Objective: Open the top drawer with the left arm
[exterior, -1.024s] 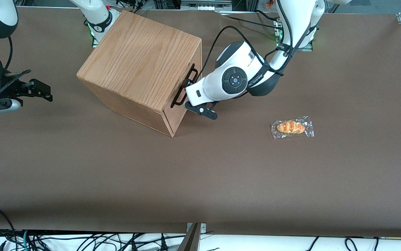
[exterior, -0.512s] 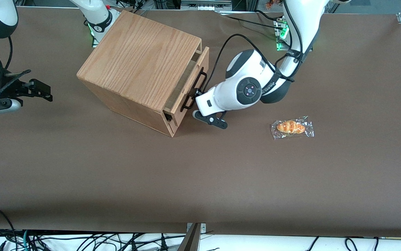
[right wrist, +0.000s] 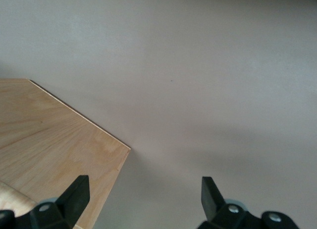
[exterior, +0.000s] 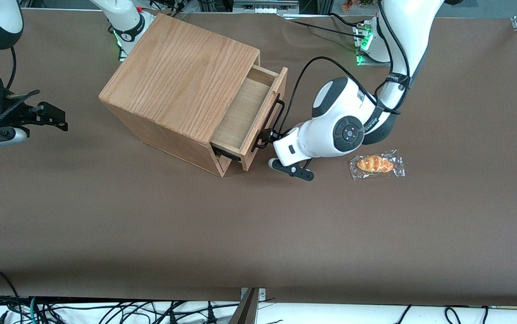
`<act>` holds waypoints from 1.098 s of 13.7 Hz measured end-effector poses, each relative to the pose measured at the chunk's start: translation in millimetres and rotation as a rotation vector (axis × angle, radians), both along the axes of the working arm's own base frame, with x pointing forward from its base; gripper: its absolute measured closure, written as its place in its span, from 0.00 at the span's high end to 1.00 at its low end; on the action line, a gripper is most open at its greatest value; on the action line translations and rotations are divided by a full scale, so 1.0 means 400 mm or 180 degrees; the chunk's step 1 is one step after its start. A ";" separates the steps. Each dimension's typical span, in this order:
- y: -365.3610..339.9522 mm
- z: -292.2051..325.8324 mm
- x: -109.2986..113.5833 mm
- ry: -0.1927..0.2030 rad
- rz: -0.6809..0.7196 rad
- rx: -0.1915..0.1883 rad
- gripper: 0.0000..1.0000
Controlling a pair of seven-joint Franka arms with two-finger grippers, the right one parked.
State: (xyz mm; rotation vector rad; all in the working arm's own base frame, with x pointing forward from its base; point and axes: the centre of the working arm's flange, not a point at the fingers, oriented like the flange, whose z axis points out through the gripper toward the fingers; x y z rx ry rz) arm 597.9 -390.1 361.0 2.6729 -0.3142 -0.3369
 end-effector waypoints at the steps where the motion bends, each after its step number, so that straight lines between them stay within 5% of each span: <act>1: 0.011 0.000 0.007 -0.0001 0.0015 -0.0002 1.00; 15: 0.106 -0.004 0.053 0.0032 -0.0002 -0.0023 1.00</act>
